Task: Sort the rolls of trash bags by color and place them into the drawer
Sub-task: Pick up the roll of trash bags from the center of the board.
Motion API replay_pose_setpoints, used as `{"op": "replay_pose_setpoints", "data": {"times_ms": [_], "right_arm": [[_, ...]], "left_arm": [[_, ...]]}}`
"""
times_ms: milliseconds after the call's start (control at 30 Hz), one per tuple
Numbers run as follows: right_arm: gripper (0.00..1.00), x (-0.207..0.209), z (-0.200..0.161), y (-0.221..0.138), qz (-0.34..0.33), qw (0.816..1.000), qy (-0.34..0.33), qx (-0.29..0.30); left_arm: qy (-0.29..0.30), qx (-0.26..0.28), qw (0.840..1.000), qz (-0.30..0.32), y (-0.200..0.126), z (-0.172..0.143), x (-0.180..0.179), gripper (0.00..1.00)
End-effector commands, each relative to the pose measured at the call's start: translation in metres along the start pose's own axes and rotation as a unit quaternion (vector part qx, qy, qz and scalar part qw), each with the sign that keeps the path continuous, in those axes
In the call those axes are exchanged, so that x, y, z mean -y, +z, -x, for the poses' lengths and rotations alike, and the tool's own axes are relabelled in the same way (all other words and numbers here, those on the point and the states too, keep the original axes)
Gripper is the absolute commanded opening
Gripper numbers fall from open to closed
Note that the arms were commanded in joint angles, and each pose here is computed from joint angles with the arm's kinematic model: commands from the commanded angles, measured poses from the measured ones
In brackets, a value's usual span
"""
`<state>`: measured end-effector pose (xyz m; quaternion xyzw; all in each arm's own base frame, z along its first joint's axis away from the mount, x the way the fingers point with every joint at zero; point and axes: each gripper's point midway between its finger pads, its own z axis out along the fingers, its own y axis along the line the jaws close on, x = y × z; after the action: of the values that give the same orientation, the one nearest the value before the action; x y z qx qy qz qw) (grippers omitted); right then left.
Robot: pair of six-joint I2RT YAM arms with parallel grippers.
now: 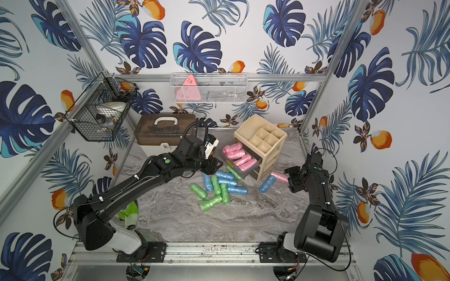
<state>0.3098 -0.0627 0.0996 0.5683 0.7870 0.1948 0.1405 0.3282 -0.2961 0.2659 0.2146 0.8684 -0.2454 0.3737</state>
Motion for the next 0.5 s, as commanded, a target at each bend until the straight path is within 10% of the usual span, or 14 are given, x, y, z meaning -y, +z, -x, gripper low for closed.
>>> {"op": "replay_pose_setpoints", "data": {"times_ms": [0,467], "right_arm": [[0.71,-0.008,0.01,0.016,0.02,0.999,0.04,0.009],[0.77,-0.009,0.031,0.074,0.012,0.996,0.093,0.0]], "left_arm": [[-0.012,0.027,1.0,0.003,-0.007,0.005,-0.002,0.59],[-0.012,0.015,1.0,0.021,-0.016,-0.016,-0.012,0.58]]}}
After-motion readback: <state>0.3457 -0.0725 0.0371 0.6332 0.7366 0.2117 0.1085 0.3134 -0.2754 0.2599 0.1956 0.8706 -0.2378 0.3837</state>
